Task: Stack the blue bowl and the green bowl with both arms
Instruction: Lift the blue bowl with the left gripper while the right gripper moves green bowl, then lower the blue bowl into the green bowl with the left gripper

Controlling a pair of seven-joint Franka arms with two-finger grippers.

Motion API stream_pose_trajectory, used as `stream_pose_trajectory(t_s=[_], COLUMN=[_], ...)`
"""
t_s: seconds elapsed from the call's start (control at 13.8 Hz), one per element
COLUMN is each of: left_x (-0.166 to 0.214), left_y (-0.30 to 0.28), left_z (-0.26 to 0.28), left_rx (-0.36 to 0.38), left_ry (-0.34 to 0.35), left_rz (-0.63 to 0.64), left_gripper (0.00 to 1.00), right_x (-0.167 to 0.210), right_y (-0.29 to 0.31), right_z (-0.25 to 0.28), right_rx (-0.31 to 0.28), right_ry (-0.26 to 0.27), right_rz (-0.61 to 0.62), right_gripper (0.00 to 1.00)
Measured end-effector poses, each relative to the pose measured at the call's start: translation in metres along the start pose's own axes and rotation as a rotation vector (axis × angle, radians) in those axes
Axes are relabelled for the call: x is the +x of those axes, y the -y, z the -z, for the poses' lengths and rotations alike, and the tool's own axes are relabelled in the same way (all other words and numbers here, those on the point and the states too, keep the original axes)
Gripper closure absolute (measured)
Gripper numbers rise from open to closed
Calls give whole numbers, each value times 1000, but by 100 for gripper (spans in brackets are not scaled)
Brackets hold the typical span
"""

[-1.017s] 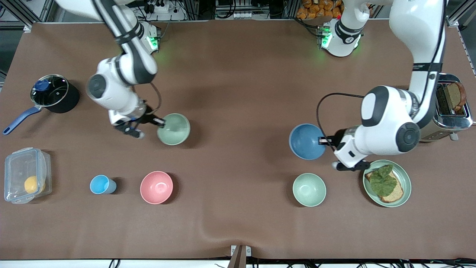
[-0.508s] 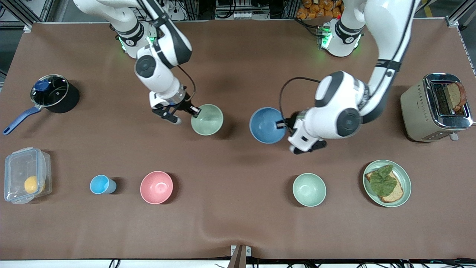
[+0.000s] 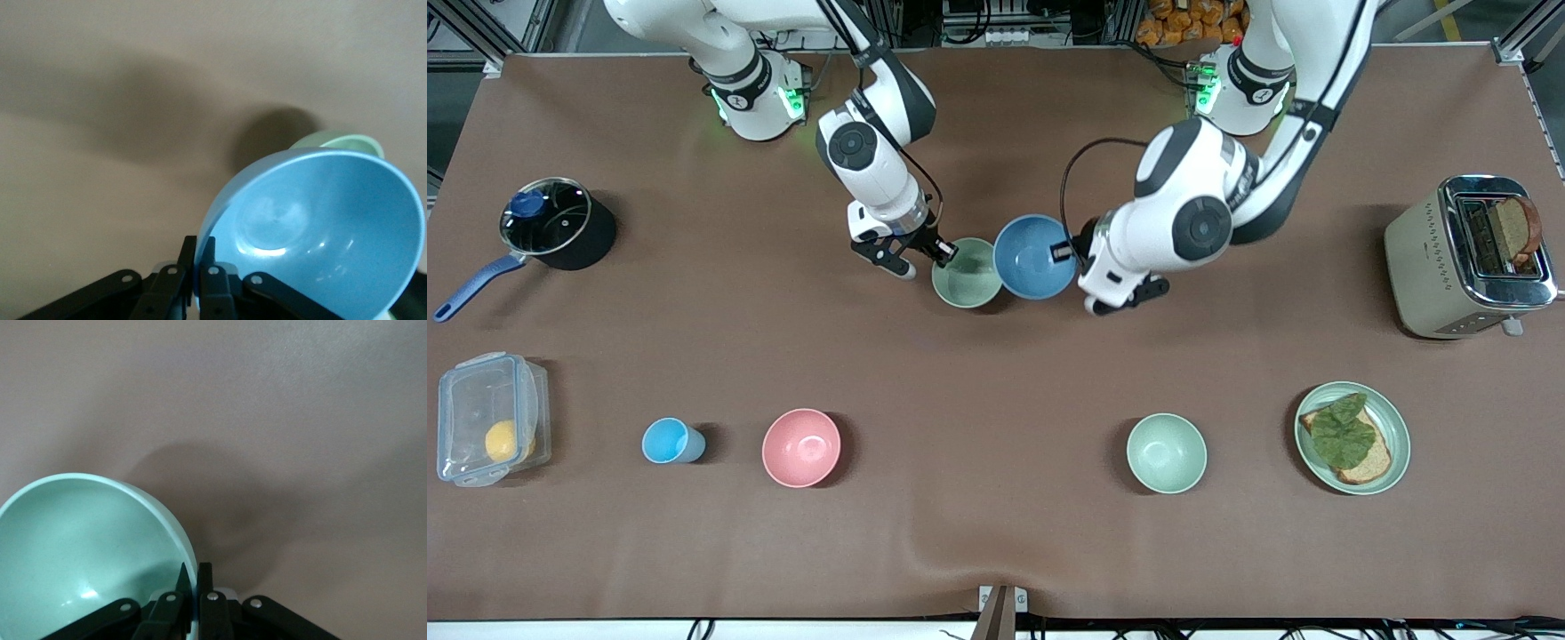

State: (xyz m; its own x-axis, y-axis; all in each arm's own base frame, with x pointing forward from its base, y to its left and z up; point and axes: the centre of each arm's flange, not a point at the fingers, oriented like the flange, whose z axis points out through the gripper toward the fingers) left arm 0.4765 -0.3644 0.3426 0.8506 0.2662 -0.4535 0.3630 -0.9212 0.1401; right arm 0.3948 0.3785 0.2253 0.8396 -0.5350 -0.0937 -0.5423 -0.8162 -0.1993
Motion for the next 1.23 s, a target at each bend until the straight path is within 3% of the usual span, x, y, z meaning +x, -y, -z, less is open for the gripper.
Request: stream_pose_trajectory(t_s=[0.15,0.58,0.8,1.02,1.23], left_x=[-6,-28,-24,-27,-39], left_y=[8,-2,-3,-11,-22], left_z=[-13,-44,-49,-57,-80], left_rx=[11,25,-11,-73,-93], left_ry=[-2,-19,-54,-109,-128], left_rz=[30,88,132,177,200], left_gripper=[94,94,94,94,94], right_x=[-3,5,28,81,134], right_y=[1,13,27,24,-2], right_z=[-7,1,19,42,48], right_rx=[-2,8,-44,-102,-88], right_ry=[0,-2,40,86,137], right_rz=[-16,-50,-103,-194,-360], right_gripper=[91,32,3,0,0])
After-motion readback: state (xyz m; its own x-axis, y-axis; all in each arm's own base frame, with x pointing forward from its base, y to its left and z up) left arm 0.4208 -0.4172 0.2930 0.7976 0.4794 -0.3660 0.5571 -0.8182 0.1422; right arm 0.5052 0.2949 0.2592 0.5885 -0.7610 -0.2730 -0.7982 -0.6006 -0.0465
